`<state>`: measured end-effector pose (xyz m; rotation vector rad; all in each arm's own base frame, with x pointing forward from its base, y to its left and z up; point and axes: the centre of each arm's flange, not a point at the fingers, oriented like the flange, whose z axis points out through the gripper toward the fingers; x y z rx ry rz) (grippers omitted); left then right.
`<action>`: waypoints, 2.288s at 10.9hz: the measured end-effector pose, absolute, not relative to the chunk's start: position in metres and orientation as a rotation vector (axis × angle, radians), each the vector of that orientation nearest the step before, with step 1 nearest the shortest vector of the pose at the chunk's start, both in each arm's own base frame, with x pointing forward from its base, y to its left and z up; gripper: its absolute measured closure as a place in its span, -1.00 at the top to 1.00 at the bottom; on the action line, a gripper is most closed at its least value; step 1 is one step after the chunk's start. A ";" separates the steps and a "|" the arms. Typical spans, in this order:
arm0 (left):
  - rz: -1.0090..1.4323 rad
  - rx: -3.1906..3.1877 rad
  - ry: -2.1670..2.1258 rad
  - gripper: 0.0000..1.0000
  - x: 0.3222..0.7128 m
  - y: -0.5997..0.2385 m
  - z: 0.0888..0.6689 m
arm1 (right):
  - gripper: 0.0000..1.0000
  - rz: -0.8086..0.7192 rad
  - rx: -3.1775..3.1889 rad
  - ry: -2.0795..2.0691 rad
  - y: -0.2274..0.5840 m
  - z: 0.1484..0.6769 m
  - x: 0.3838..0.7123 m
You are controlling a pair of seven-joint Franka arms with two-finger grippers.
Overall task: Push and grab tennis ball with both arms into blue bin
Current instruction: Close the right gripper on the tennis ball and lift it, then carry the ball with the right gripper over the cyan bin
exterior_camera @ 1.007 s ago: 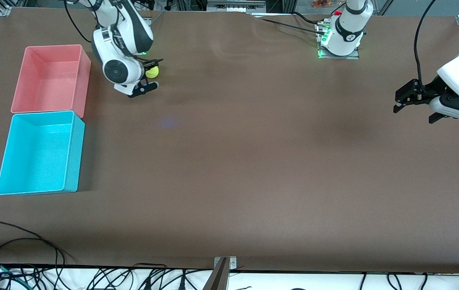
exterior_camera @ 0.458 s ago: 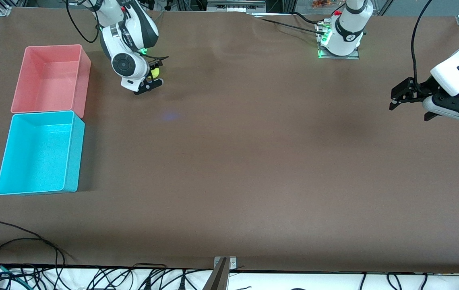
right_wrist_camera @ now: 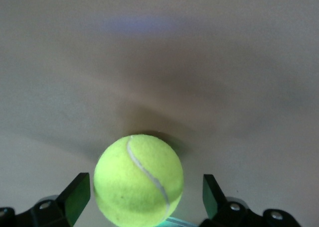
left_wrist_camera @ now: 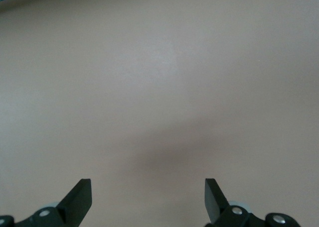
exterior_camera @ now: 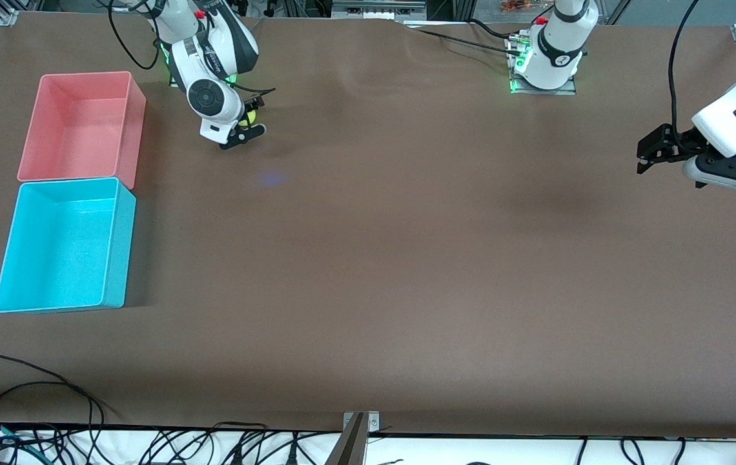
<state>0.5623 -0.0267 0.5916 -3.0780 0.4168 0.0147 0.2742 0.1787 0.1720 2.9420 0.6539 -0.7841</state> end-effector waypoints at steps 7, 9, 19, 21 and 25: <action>-0.032 -3.073 0.446 1.00 0.562 -0.046 0.605 | 0.33 -0.755 2.955 0.605 0.176 0.157 0.271; -0.075 -3.081 0.459 1.00 0.563 -0.053 0.619 | 0.32 -0.754 2.955 0.600 0.176 0.157 0.271; -0.114 -3.118 0.460 1.00 0.565 -0.058 0.629 | 0.32 -0.596 3.082 0.411 0.184 0.280 0.422; -0.119 -3.120 0.460 1.00 0.565 -0.058 0.631 | 0.32 -0.610 3.060 0.373 0.161 0.317 0.466; -0.117 -3.122 0.456 1.00 0.565 -0.059 0.631 | 0.32 -0.428 3.036 0.347 0.098 0.368 0.549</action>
